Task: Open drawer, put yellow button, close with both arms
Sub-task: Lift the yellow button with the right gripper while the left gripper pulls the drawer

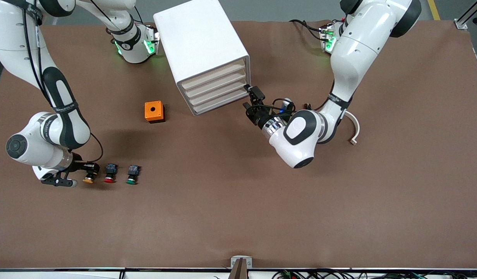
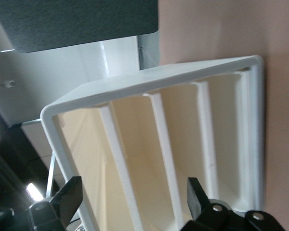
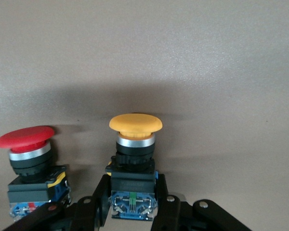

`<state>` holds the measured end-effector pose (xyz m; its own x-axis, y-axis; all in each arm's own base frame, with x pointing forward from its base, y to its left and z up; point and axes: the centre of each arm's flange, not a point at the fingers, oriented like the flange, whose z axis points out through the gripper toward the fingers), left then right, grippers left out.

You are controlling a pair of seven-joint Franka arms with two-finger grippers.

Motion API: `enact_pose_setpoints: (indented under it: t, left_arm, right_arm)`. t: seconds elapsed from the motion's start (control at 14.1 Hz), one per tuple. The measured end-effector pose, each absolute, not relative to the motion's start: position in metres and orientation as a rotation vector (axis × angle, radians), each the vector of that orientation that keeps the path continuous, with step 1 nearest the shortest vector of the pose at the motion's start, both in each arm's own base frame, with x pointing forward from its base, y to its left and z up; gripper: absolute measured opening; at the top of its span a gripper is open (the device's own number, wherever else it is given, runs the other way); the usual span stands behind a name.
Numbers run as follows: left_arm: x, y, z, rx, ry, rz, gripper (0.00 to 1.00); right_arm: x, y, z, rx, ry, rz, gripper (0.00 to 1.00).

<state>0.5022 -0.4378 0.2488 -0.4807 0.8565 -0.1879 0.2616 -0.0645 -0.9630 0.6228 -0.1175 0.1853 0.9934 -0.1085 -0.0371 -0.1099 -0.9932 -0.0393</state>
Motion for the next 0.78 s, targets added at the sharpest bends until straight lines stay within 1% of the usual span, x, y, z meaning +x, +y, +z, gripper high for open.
enact_pose_setpoints:
  t: [0.21, 0.28, 0.36, 0.43, 0.78]
  left_arm:
    - [0.491, -0.455, 0.256, -1.172, -1.683, 1.617, 0.65]
    - [0.488, -0.458, 0.256, -1.174, -1.674, 1.616, 0.58]
    - [0.483, -0.462, 0.255, -1.174, -1.664, 1.609, 0.58]
    - [0.478, -0.465, 0.252, -1.172, -1.653, 1.602, 0.54]
    - [0.448, -0.484, 0.234, -1.151, -1.602, 1.558, 0.54]
  right_arm:
    - [0.625, -0.118, 0.188, -3.098, 0.129, 0.044, 0.41]
    - [0.627, -0.118, 0.19, -3.099, 0.115, 0.035, 0.41]
    - [0.629, -0.118, 0.192, -3.1, 0.105, 0.026, 0.41]
    - [0.632, -0.118, 0.196, -3.099, 0.097, 0.027, 0.41]
    - [0.652, -0.116, 0.236, -3.068, 0.072, 0.129, 0.41]
